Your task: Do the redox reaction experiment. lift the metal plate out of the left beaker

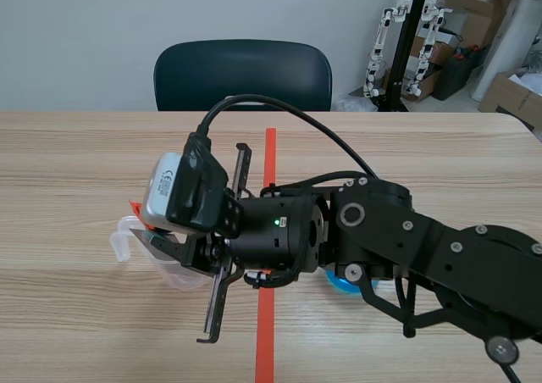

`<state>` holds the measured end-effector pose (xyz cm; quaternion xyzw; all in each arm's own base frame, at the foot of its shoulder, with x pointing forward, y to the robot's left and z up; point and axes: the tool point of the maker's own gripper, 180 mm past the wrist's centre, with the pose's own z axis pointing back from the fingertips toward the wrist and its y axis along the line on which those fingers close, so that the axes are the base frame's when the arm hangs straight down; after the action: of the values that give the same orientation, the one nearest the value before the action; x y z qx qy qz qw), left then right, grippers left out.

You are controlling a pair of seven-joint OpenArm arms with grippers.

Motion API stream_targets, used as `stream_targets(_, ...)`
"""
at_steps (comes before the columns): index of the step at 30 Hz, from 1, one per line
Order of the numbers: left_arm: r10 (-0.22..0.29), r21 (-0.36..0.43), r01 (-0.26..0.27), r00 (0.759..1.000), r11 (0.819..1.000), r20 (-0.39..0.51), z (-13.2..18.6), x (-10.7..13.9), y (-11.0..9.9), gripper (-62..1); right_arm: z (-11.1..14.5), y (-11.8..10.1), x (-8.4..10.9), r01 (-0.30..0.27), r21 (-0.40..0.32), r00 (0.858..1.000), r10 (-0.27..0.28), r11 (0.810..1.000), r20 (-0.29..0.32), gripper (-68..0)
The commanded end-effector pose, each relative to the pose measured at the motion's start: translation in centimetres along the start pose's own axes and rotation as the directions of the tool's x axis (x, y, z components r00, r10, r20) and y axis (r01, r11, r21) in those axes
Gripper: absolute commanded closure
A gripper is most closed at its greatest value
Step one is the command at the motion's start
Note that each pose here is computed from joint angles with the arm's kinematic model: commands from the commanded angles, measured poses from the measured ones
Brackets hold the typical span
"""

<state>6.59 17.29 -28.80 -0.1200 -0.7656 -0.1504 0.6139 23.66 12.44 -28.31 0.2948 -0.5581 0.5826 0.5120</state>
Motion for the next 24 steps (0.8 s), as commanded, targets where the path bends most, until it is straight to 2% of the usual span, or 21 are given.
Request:
stream_targets(1, 0.001, 0.003, -0.001, 1.000, 1.000, 0.024, -0.2, 0.4, 0.0, -62.3, 0.2, -2.0, 1.0, 0.008, -0.048, 1.000, -0.007, 0.999, 0.022, -0.6)
stream_targets(6, 0.001, 0.003, -0.001, 1.000, 1.000, 0.024, -0.2, 0.4, 0.0, -62.3, 0.8, -4.1, 0.9, 0.113, -0.110, 0.994, -0.111, 0.988, 0.022, -0.6)
stream_targets(12, 0.001, 0.003, -0.001, 1.000, 1.000, 0.024, -0.2, 0.4, 0.0, -62.3, 0.7, -6.2, 1.6, 0.204, -0.129, 0.979, -0.203, 0.970, 0.023, -0.6)
stream_targets(18, 0.001, 0.003, -0.001, 1.000, 1.000, 0.024, -0.2, 0.4, 0.0, -62.3, 0.5, -7.5, 3.3, 0.272, -0.098, 0.962, -0.270, 0.957, 0.030, -0.6)
stream_targets(24, 0.001, 0.003, -0.001, 1.000, 1.000, 0.024, -0.2, 0.4, 0.0, -62.3, 0.4, -8.3, 5.7, 0.302, -0.058, 0.953, -0.301, 0.952, 0.028, -0.6)
